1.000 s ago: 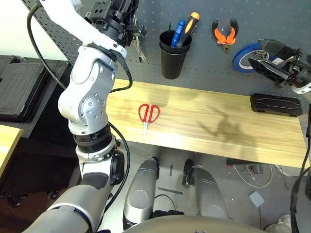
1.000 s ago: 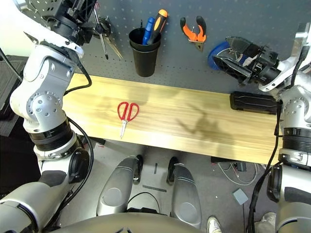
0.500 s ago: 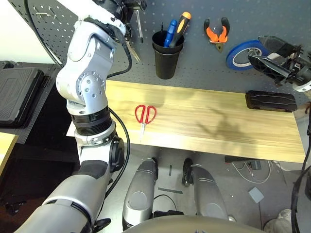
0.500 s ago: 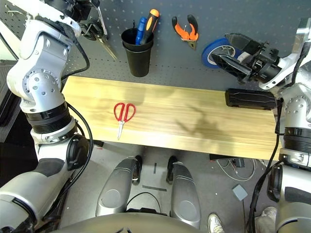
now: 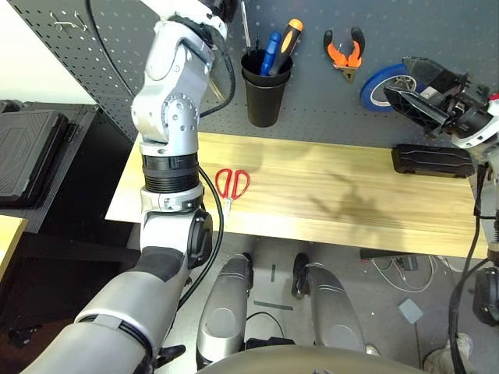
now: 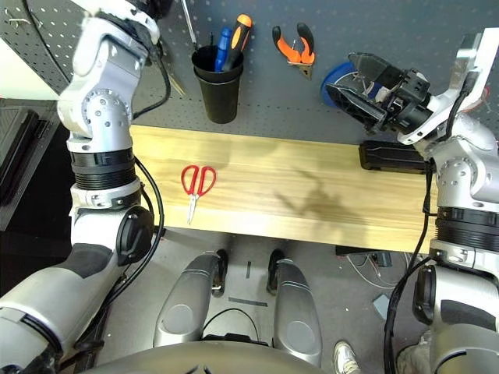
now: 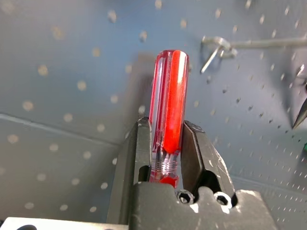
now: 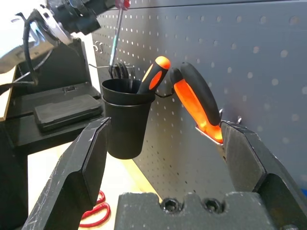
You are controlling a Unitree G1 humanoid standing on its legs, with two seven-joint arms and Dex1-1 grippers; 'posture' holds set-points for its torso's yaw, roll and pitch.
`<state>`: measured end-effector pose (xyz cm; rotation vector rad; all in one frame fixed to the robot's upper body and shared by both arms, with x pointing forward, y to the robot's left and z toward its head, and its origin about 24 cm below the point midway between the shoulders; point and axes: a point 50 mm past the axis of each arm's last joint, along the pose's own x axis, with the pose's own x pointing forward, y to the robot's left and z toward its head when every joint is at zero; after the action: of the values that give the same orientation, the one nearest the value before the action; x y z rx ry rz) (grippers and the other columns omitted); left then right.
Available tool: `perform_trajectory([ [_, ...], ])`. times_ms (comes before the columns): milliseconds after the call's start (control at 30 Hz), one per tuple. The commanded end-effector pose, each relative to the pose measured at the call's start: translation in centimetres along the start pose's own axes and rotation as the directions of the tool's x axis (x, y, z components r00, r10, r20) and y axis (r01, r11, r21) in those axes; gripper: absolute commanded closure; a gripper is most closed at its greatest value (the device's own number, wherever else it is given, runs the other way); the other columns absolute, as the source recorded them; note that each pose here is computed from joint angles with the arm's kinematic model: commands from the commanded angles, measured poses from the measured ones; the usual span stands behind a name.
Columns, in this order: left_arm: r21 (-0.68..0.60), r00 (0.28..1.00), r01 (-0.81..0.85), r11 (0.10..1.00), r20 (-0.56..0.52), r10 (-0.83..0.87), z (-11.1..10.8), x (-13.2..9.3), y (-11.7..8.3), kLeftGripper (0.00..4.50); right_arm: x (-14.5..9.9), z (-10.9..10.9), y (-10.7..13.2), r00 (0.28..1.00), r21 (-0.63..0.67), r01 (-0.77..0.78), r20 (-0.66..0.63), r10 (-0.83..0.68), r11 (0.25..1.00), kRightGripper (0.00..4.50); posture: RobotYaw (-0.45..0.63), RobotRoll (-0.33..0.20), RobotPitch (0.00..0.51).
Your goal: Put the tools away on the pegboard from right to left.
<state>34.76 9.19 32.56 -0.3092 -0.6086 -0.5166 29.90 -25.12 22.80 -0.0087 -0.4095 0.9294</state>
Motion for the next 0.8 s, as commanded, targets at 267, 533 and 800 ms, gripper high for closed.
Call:
perform_trajectory([
  [267,0.061,0.993,0.047,0.997,-0.113,-0.04,-4.9,-1.7,-0.3,3.61,0.1,-0.5,1.0,0.999,-0.011,-0.028,-0.025,0.028,1.0,0.0,0.16,0.0,0.228],
  [533,0.061,0.985,0.12,0.991,-0.133,-0.111,-4.8,-2.5,-1.1,1.09,0.5,-0.6,1.2,0.999,-0.003,-0.048,-0.015,0.048,0.999,0.0,0.17,0.0,0.225],
  [800,0.118,0.987,0.133,0.984,-0.106,-0.121,-0.9,-4.4,-0.6,0.02,0.5,-1.3,1.8,0.997,0.023,-0.076,-0.032,0.077,0.997,0.0,0.17,0.0,0.223],
])
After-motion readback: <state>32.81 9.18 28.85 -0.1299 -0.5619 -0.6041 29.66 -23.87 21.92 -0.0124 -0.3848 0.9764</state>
